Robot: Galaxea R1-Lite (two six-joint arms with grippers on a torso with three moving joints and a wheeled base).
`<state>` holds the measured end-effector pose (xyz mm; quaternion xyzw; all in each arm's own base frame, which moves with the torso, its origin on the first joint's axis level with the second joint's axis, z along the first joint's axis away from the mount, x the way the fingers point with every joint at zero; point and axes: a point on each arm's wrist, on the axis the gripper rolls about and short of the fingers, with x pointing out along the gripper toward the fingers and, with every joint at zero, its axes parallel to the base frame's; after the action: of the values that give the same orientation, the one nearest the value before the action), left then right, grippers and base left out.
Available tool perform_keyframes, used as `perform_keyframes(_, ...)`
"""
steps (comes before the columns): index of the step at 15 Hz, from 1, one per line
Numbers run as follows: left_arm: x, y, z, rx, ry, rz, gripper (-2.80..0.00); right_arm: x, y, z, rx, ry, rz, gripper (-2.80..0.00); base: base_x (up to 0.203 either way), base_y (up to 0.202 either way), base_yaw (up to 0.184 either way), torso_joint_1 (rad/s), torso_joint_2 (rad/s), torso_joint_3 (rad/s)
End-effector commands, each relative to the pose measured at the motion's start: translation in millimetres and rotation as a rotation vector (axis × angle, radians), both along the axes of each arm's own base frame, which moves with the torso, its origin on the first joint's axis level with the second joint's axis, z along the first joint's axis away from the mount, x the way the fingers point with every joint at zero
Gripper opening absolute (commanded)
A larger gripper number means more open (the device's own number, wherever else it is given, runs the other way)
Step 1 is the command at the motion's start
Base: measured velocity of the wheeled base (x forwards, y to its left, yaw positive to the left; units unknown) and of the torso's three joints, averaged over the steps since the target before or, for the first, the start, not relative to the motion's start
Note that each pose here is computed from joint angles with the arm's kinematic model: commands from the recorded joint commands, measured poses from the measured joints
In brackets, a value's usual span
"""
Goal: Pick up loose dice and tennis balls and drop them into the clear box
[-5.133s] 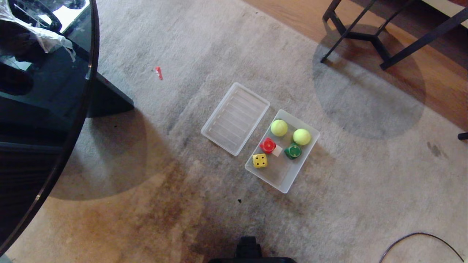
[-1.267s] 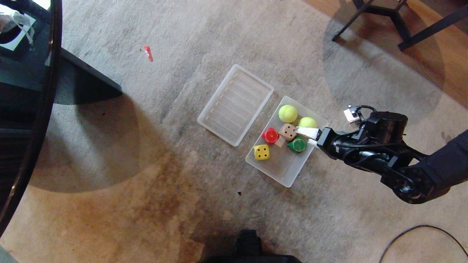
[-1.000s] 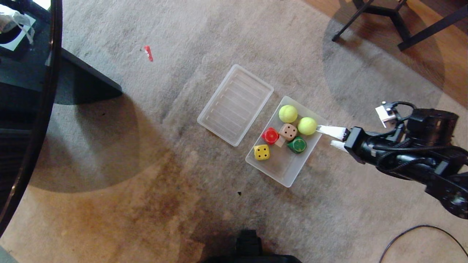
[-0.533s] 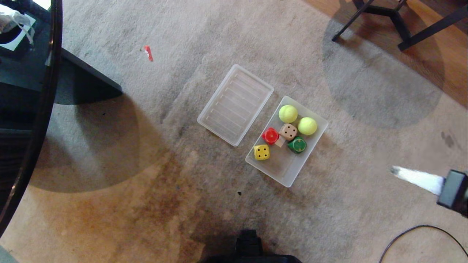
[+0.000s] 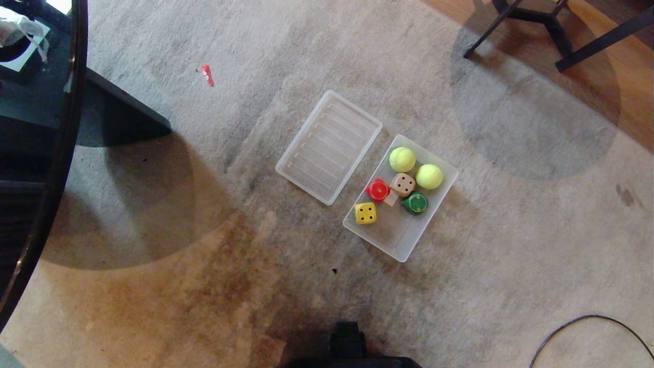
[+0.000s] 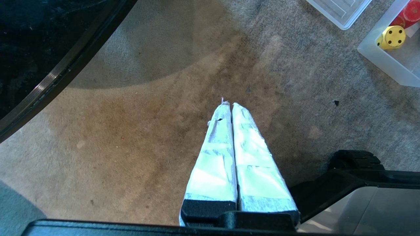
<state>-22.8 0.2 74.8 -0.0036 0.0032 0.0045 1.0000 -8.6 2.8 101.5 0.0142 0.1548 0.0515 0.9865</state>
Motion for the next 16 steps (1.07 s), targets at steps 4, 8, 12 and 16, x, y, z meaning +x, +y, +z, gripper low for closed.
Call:
perform_keyframes(4,0.0,0.0,0.0,0.000,0.000,0.000,-2.80,-22.4,-1.3,-19.1,-0.063,-0.225,-0.042,-2.80,0.000,0.000,0.000,0.000,0.00,0.000)
perform_keyframes(8,0.0,0.0,0.0,0.000,0.000,0.000,-2.80,-19.7,-2.2,-27.1,-0.138,-0.207,-0.062,-2.80,0.000,0.000,0.000,0.000,0.00,0.000)
perform_keyframes(12,0.0,0.0,0.0,0.000,0.000,0.000,-2.80,-19.7,-2.2,-27.2,-0.138,-0.206,-0.063,-2.80,0.000,0.000,0.000,0.000,0.00,0.000)
perform_keyframes(16,0.0,0.0,0.0,0.000,0.000,0.000,-2.80,-19.7,-2.2,-27.2,-0.138,-0.206,-0.063,-2.80,0.000,0.000,0.000,0.000,0.00,0.000)
